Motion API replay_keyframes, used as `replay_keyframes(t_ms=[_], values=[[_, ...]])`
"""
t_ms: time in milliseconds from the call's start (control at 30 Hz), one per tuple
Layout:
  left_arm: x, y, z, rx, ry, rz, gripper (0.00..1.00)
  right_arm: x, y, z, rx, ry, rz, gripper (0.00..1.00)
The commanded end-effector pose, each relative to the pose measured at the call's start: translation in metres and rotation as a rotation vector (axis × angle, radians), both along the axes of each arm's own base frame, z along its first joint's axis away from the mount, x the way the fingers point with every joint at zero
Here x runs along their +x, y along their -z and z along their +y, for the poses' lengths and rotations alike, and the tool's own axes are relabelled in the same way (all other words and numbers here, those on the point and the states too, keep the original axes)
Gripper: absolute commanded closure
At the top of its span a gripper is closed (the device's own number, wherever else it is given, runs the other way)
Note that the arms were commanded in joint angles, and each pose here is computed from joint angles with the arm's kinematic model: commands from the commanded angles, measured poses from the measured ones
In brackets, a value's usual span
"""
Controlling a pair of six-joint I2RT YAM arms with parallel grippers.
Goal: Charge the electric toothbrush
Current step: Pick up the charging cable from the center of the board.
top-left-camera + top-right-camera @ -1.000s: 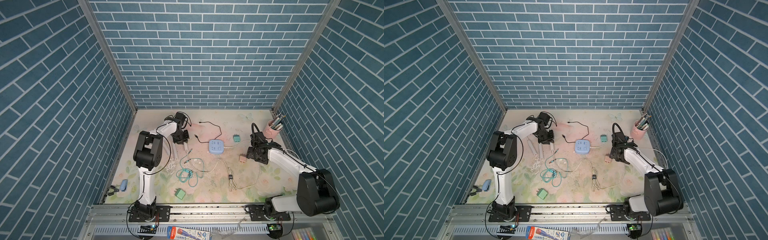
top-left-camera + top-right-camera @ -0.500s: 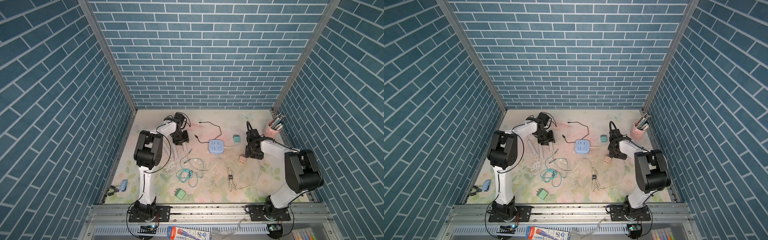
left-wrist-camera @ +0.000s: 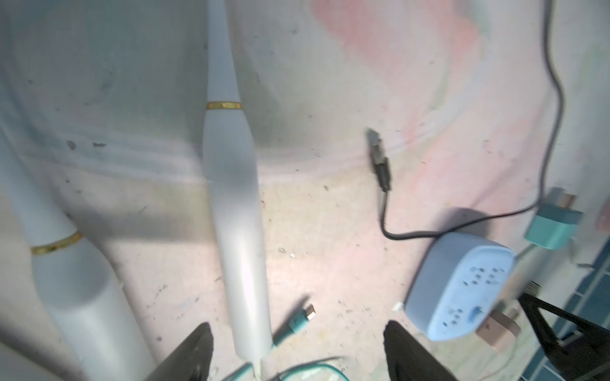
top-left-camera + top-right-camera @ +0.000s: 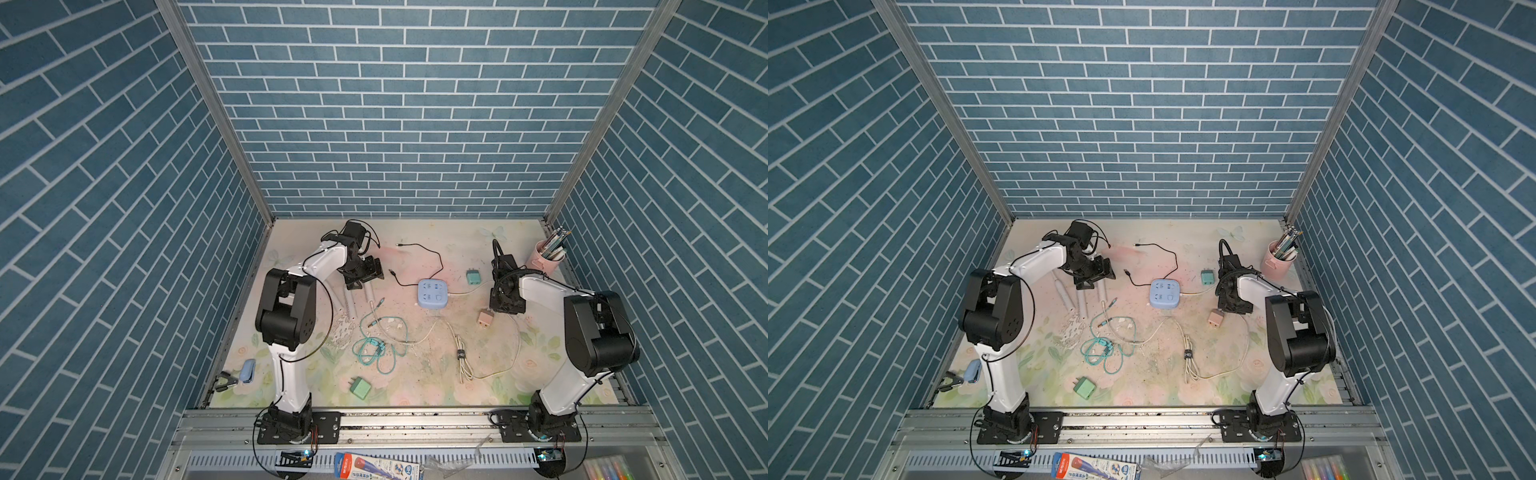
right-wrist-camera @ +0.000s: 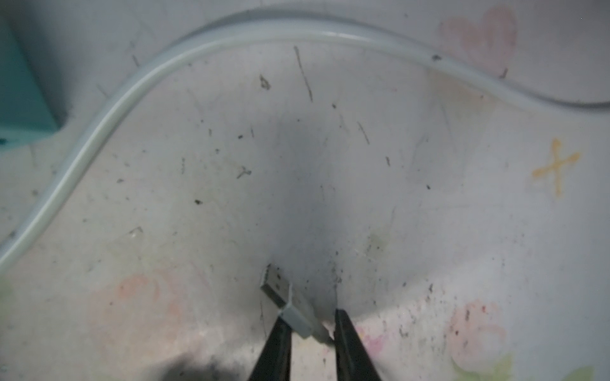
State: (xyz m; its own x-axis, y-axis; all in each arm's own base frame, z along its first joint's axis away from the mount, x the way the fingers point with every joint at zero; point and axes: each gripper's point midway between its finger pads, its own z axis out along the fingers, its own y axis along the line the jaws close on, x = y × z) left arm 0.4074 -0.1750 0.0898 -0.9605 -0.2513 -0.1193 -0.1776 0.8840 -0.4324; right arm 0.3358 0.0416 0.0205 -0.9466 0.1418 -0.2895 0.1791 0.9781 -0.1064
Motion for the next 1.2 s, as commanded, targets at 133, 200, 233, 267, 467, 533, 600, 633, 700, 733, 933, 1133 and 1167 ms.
replay_keyframes(t_ms=[133, 200, 233, 267, 467, 533, 600, 633, 700, 733, 933, 1133, 1167], values=[[-0.010, -0.046, -0.013, -0.154, -0.015, -0.088, 0.15, -0.017, -0.005, 0.000, 0.018, -0.016, 0.033, 1.00], [-0.015, -0.056, -0.017, -0.203, -0.023, -0.108, 0.15, -0.018, -0.019, 0.000, 0.025, -0.015, 0.000, 1.00], [-0.017, -0.062, -0.020, -0.234, -0.026, -0.123, 0.14, -0.018, -0.028, 0.001, 0.032, -0.014, -0.021, 1.00], [-0.021, -0.067, -0.023, -0.266, -0.030, -0.129, 0.10, -0.019, -0.038, 0.002, 0.043, -0.016, -0.046, 1.00], [-0.042, -0.098, -0.043, -0.456, -0.044, -0.180, 0.02, -0.024, -0.112, 0.042, 0.177, -0.151, -0.231, 1.00], [-0.052, -0.112, -0.051, -0.515, -0.046, -0.206, 0.00, -0.034, -0.138, 0.078, 0.310, -0.283, -0.297, 1.00], [-0.061, -0.127, -0.058, -0.566, -0.052, -0.238, 0.00, -0.050, -0.161, 0.122, 0.487, -0.445, -0.336, 1.00], [-0.067, -0.133, -0.063, -0.598, -0.052, -0.245, 0.00, -0.061, -0.172, 0.144, 0.577, -0.522, -0.343, 1.00], [-0.078, -0.143, -0.070, -0.644, -0.048, -0.255, 0.00, -0.082, -0.189, 0.177, 0.725, -0.660, -0.336, 1.00], [-0.084, -0.146, -0.074, -0.665, -0.043, -0.256, 0.01, -0.092, -0.195, 0.190, 0.783, -0.724, -0.324, 1.00], [-0.117, -0.152, -0.092, -0.670, -0.013, -0.246, 0.00, -0.124, -0.185, 0.228, 0.858, -0.915, -0.210, 1.00], [-0.139, -0.132, -0.106, -0.629, 0.028, -0.185, 0.03, -0.137, -0.173, 0.248, 0.809, -1.006, -0.164, 1.00], [-0.142, -0.130, -0.109, -0.631, 0.035, -0.181, 0.04, -0.137, -0.171, 0.250, 0.806, -1.010, -0.156, 1.00]])
